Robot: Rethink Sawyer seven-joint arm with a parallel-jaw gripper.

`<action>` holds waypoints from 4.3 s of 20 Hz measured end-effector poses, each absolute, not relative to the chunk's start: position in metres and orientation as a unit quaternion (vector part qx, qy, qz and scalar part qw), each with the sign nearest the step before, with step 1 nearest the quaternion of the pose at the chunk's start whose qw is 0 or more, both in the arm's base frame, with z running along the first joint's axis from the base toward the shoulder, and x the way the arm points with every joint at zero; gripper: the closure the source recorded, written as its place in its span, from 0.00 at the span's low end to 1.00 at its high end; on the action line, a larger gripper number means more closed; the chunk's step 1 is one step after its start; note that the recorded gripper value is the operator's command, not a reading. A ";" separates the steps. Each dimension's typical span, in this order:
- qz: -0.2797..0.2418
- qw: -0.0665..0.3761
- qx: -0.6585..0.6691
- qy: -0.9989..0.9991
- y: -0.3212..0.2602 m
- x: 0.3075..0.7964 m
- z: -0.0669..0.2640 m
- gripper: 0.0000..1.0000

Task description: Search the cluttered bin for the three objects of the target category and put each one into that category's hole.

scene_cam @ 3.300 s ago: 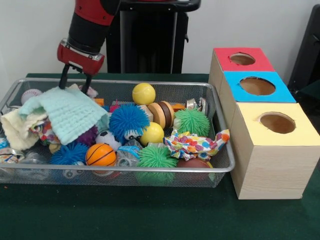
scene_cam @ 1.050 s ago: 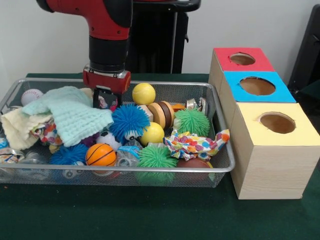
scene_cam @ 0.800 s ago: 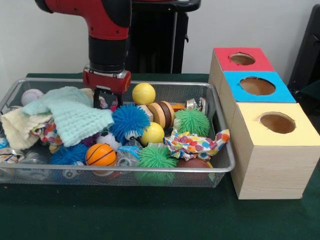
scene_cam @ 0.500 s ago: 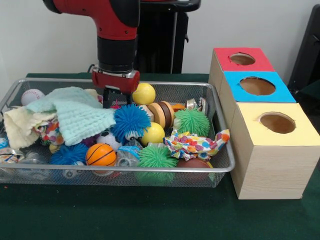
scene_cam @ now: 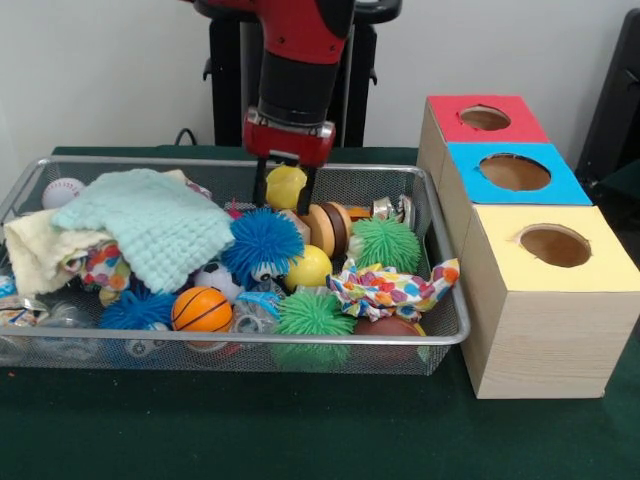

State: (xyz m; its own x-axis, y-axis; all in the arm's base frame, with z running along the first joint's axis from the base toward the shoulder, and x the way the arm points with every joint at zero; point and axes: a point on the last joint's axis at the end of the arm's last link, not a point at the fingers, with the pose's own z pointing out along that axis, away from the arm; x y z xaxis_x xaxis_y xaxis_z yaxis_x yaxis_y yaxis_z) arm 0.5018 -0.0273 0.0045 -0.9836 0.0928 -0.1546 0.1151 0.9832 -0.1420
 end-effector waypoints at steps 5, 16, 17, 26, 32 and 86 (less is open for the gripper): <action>-0.094 0.073 0.034 0.992 -0.017 0.483 0.028 0.00; -0.080 0.025 0.090 0.992 -0.046 0.429 0.029 0.00; -0.074 0.019 0.096 0.992 -0.049 0.426 0.024 0.00; -0.051 0.026 0.109 0.992 -0.054 0.424 0.019 0.00; -0.053 0.026 0.103 0.993 -0.049 0.424 0.019 0.00; -0.086 0.132 0.045 0.987 -0.038 0.548 0.045 0.00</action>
